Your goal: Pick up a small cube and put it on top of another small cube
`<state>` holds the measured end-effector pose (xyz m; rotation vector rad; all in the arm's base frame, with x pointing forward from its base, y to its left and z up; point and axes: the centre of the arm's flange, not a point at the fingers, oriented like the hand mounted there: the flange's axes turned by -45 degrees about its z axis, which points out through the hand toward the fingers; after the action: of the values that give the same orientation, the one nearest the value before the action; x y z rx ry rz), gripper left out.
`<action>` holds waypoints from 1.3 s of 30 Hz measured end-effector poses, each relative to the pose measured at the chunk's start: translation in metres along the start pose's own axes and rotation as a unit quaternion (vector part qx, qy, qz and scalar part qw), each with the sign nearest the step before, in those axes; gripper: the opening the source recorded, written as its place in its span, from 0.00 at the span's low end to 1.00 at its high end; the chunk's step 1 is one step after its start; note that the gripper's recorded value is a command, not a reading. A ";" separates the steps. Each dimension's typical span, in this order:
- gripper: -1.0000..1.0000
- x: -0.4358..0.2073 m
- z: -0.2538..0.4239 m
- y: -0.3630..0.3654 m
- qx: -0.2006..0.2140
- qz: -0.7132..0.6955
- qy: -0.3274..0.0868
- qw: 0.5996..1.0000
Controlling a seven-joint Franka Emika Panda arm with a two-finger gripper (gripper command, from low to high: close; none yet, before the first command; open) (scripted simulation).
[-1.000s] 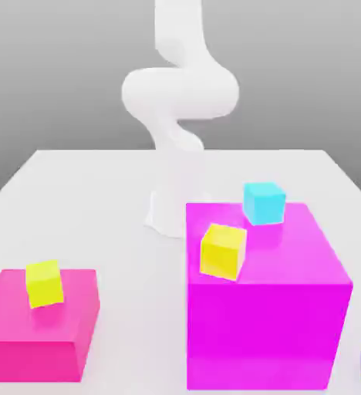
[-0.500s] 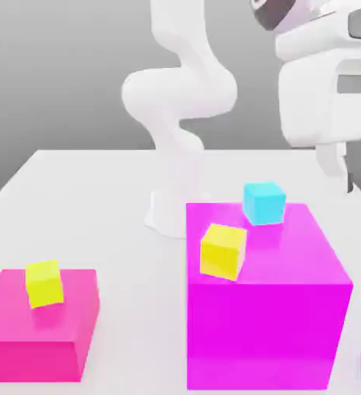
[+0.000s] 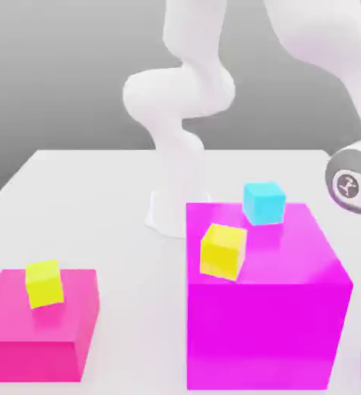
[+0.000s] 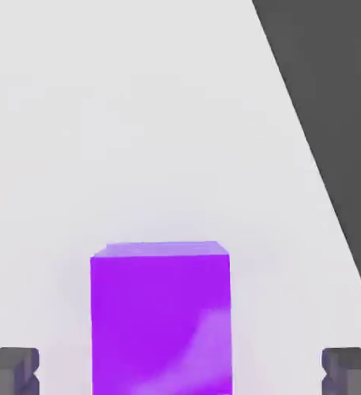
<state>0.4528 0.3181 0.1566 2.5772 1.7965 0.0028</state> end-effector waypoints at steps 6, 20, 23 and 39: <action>0.00 0.000 0.014 -0.001 0.001 -0.001 -0.001 1.000; 0.00 -0.031 -0.125 -0.006 0.010 0.046 0.006 0.999; 0.00 -0.052 -0.158 -0.008 0.009 0.072 0.005 0.997; 0.00 -0.177 -0.286 -0.058 -0.001 0.205 -0.002 0.979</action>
<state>0.3371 0.1719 0.4423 2.8874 1.2269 -0.0016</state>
